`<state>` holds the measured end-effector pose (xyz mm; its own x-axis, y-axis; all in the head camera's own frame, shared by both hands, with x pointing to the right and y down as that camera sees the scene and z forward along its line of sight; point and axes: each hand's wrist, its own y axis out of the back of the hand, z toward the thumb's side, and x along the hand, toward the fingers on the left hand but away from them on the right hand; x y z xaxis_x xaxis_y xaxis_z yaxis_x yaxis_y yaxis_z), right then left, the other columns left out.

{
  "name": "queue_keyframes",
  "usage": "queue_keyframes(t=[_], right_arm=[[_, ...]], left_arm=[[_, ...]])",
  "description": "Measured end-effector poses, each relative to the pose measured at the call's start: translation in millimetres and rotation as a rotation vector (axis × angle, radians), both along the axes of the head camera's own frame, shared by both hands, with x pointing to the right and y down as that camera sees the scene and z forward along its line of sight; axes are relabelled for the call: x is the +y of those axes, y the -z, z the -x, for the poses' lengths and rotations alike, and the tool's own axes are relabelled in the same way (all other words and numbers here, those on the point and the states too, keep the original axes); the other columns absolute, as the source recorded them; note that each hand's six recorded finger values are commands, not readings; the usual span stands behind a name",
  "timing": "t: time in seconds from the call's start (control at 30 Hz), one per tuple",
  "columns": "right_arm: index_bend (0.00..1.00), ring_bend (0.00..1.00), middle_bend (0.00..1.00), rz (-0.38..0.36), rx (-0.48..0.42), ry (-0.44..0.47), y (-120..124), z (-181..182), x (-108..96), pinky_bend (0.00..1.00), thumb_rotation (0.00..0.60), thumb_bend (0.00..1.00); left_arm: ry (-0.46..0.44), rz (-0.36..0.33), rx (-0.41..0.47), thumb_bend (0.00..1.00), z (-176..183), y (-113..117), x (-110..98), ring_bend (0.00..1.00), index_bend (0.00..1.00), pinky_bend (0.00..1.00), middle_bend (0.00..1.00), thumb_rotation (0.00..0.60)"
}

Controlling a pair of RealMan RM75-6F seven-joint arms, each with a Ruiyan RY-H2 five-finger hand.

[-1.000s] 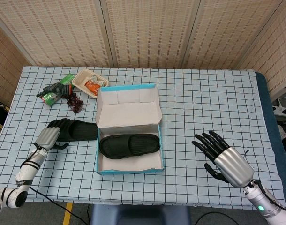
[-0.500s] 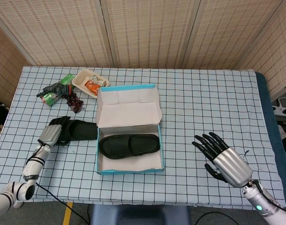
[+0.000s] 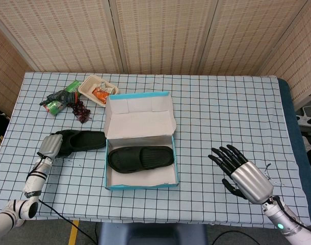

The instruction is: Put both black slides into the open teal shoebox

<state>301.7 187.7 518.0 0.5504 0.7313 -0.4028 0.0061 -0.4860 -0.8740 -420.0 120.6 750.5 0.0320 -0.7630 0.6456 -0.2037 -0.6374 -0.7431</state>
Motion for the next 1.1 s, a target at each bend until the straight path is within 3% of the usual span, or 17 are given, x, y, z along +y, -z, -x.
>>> queue_keyframes(t=[0.1, 0.33, 0.73, 0.87, 1.1], right_arm=[[0.0, 0.0, 0.0, 0.004, 0.003, 0.0, -1.2, -0.1, 0.5, 0.0, 0.6, 0.41], [0.0, 0.0, 0.0, 0.007, 0.006, 0.003, -2.2, 0.8, 1.2, 0.0, 0.6, 0.41], [0.0, 0.0, 0.0, 0.013, 0.018, 0.002, -6.5, 2.6, 2.1, 0.0, 0.6, 0.41], [0.0, 0.0, 0.0, 0.021, 0.012, 0.001, -11.7, 4.8, 2.2, 0.0, 0.6, 0.41], [0.0, 0.0, 0.0, 0.037, 0.01, -0.001, -19.6, 4.1, -0.2, 0.0, 0.6, 0.41]], left_arm=[[0.039, -0.036, 0.028, 0.72, 3.0, 6.0, -4.5, 0.62, 0.62, 0.4, 0.7, 0.6], [0.109, -0.143, 0.077, 0.86, 18.2, 26.1, -20.0, 0.66, 0.7, 0.45, 0.77, 0.6], [0.14, -0.334, 0.119, 0.88, 29.5, 79.8, -57.3, 0.67, 0.71, 0.47, 0.79, 0.6], [0.144, -0.336, 0.196, 0.89, 13.5, 95.2, -60.1, 0.67, 0.71, 0.52, 0.79, 0.6], [0.093, -0.229, 0.39, 0.89, -55.5, 123.5, -45.3, 0.67, 0.71, 0.61, 0.8, 0.6]])
